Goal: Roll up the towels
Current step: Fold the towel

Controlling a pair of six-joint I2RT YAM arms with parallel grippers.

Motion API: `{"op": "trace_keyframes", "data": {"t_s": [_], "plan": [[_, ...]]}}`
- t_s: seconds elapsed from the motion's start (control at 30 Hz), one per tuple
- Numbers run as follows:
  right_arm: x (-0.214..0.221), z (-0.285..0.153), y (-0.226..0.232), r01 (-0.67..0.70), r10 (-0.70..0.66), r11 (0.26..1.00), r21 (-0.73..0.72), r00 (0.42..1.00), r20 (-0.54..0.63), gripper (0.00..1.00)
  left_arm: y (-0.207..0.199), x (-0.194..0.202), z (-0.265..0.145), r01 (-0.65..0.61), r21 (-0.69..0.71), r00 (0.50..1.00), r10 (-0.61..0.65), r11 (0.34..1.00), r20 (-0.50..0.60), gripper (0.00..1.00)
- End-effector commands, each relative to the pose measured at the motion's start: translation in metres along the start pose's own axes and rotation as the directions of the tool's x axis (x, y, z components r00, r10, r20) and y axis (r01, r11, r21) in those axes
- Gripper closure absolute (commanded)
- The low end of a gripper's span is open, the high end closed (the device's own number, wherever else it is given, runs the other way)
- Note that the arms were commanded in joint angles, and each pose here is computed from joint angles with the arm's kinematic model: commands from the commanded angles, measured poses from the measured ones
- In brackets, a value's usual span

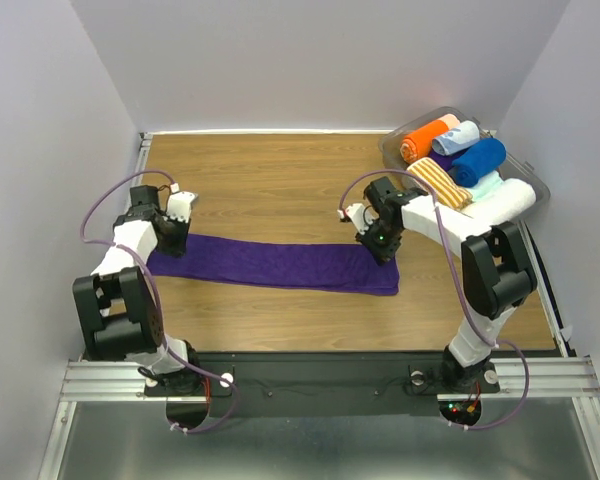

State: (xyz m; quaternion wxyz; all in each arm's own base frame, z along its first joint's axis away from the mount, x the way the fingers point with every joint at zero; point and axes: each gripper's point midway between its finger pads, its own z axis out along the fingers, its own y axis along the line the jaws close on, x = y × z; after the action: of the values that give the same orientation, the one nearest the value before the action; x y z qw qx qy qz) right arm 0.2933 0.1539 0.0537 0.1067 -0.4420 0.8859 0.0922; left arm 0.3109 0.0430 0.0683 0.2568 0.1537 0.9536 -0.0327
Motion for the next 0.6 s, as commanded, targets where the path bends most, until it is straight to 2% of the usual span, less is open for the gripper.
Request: {"op": "trace_keyframes", "data": {"t_s": [0.0, 0.1, 0.23, 0.4, 0.43, 0.5, 0.53, 0.57], "plan": [[0.009, 0.007, -0.004, 0.048, -0.048, 0.998, 0.043, 0.999, -0.013, 0.99, -0.007, -0.001, 0.015, 0.068, 0.003, 0.998, -0.068, 0.998, -0.017, 0.85], [0.021, 0.013, 0.002, 0.057, -0.055, 0.998, 0.033, 0.997, -0.049, 0.99, -0.008, 0.001, 0.033, 0.079, 0.002, 0.996, -0.079, 0.997, -0.05, 0.86], [0.039, 0.021, 0.023, 0.068, -0.07, 0.997, -0.02, 0.992, -0.105, 1.0, -0.004, -0.017, 0.06, 0.092, 0.004, 0.994, -0.091, 0.996, -0.065, 0.92], [0.05, 0.028, 0.069, 0.072, -0.099, 0.983, -0.169, 0.983, -0.155, 0.99, -0.001, -0.055, 0.102, 0.087, 0.038, 0.995, -0.084, 0.996, -0.058, 0.95], [0.052, 0.028, 0.083, 0.07, -0.109, 0.972, -0.224, 0.98, -0.164, 0.99, 0.0, -0.087, 0.105, 0.051, 0.033, 0.999, -0.051, 0.998, -0.001, 0.95], [0.051, 0.03, 0.1, 0.054, -0.107, 0.957, -0.284, 0.979, -0.173, 0.99, -0.005, -0.102, 0.13, 0.026, 0.048, 1.0, -0.026, 0.999, -0.009, 0.95], [0.05, 0.03, 0.109, 0.046, -0.106, 0.948, -0.315, 0.978, -0.177, 0.99, -0.003, -0.138, 0.131, -0.004, 0.041, 0.999, 0.002, 0.999, 0.054, 0.95], [0.048, 0.031, 0.129, 0.047, -0.121, 0.925, -0.377, 0.977, -0.175, 0.99, -0.016, -0.155, 0.139, -0.04, 0.054, 0.997, 0.036, 0.998, 0.07, 0.95]]}}
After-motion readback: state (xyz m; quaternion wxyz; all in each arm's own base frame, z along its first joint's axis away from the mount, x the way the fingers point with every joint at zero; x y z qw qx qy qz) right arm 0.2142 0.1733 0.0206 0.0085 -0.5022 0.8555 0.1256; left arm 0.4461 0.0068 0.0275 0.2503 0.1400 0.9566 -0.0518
